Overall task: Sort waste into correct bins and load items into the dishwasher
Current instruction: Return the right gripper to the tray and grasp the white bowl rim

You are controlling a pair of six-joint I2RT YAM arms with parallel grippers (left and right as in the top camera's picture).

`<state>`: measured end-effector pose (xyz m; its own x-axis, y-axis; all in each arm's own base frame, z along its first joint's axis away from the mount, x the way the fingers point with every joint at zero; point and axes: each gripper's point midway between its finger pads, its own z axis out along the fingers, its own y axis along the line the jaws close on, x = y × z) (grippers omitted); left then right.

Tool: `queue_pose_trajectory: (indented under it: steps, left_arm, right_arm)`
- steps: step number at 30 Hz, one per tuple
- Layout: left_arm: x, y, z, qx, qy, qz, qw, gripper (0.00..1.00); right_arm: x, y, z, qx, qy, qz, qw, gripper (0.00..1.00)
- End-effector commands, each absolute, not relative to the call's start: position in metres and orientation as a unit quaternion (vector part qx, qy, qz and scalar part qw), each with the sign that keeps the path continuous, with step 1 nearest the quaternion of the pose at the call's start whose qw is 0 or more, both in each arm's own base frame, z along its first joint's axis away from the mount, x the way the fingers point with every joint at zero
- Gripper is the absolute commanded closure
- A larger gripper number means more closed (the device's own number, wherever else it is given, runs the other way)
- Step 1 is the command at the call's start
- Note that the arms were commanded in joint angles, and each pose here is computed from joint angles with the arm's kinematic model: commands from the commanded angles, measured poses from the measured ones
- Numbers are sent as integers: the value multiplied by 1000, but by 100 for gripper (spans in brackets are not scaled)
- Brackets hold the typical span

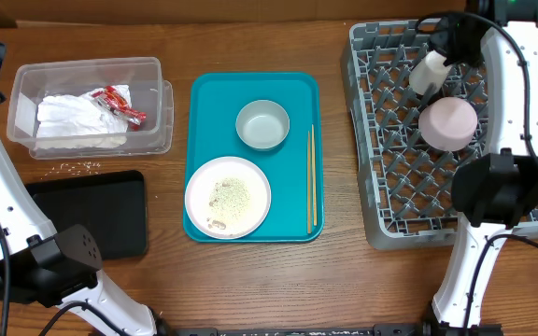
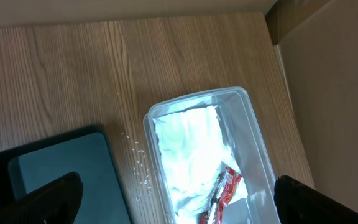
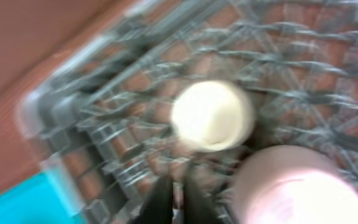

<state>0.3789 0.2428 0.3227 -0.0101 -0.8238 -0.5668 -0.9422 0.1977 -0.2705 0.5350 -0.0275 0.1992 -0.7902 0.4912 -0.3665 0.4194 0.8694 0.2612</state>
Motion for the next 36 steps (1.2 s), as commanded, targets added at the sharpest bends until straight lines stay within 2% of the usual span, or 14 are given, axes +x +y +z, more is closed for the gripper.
queue_pose_trajectory:
  steps: [1,3,5,11,13,20,24,26,36]
  left_arm:
    - [381,244,320,-623,708,100,318,0]
    - [380,244,320,-623,708,100,318,0]
    - [381,244,320,-623,708,100,318,0]
    - [381,244,320,-623,708,100,318,0]
    - [381,244,320,-623,708,100,318,0]
    - [381,244,320,-623,708,100,318,0]
    - [381,244,320,-623,708,100,318,0]
    - [381,244,320,-623,708,100,317,0]
    - [381,244,320,-623,708,100,318,0]
  right_arm:
    - [525,50,271,91,931,241,258,63]
    - [518,85,282,31,921,294,255,41]
    - [512,111,281,1,920,307,245,26]
    - [502,182,254,-59,938,253,230,22]
    - [500,205,245,-79,941,230,235,16]
    - [482,285,203,-150,940,192,238,14]
    - [470,311,172,-164,944,159,237,27]
    - [466,321,158,-160,947,145,238,30]
    - [443,359,102,-190,942,126,246,32]
